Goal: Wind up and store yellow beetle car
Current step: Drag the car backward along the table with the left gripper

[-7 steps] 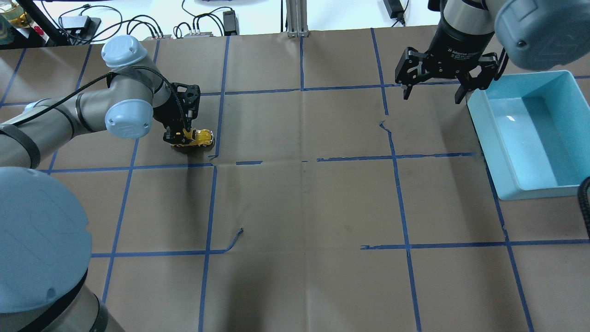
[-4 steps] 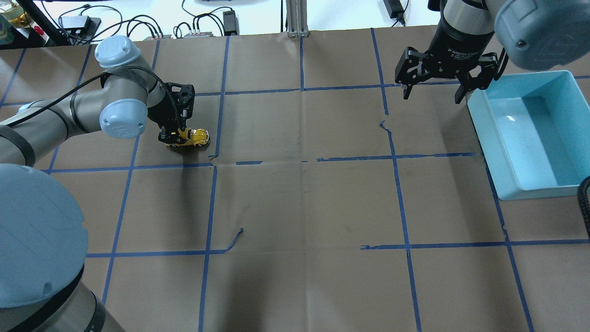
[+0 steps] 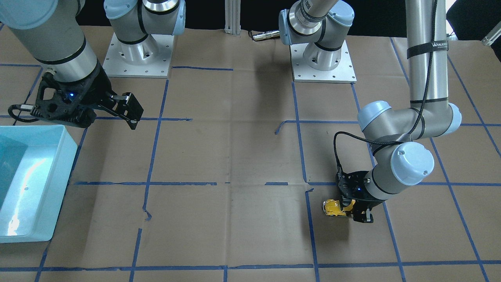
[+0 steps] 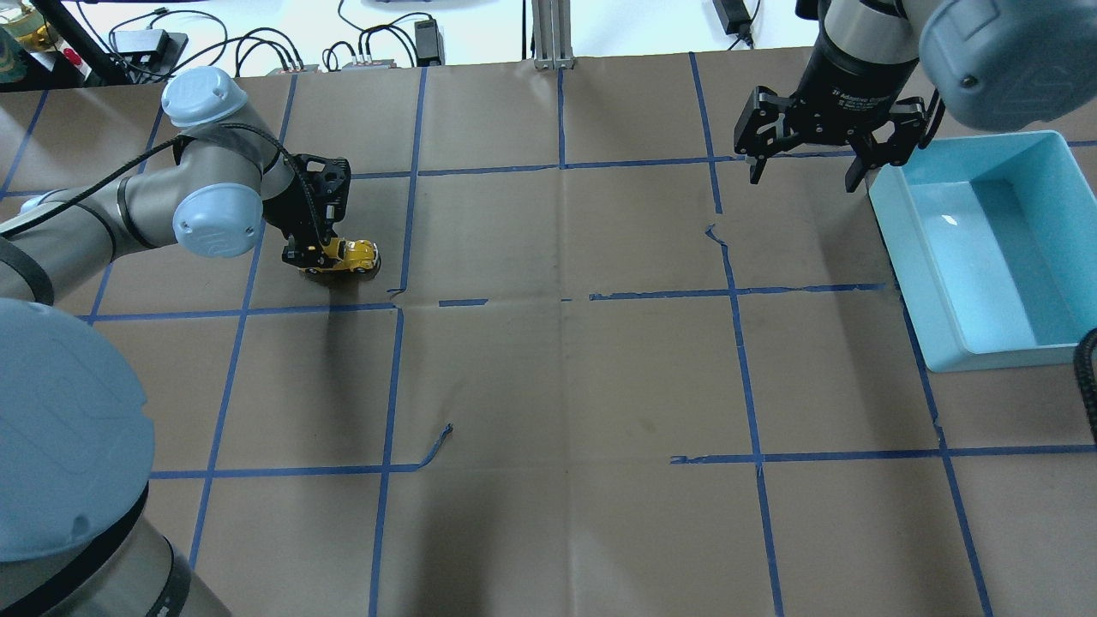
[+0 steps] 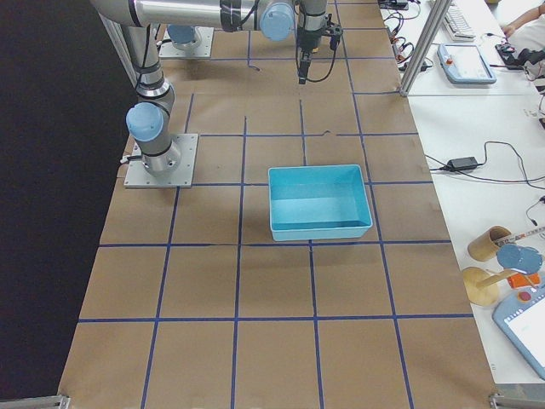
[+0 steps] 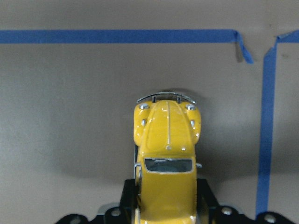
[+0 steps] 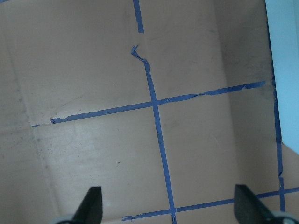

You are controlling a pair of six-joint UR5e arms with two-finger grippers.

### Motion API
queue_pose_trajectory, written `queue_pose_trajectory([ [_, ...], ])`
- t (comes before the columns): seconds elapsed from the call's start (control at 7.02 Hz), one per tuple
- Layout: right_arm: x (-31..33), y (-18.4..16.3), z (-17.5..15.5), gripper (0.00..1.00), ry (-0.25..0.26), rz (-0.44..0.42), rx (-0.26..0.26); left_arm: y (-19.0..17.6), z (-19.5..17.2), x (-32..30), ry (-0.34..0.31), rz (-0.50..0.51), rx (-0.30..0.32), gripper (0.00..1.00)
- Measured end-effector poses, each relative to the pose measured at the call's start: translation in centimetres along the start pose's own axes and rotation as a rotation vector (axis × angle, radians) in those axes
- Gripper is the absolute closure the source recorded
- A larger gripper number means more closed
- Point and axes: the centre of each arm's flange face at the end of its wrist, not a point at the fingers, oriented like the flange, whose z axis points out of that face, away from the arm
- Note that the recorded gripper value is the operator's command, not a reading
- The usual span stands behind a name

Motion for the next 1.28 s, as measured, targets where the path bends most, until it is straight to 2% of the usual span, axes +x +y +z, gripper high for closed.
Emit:
queue_pose_trajectory([
  [0.71,-0.1,0.1,-0.2,0.0,-0.002,0.0,0.006,2.5,-0.2,-0.1,-0.006,-0.006,-0.001,1.0],
  [1.28,-0.2,-0.5,-2.3,0.0,0.001,-0.002,0.046,3.4,-0.3,-0.1,-0.007,-0.011,-0.001,1.0],
])
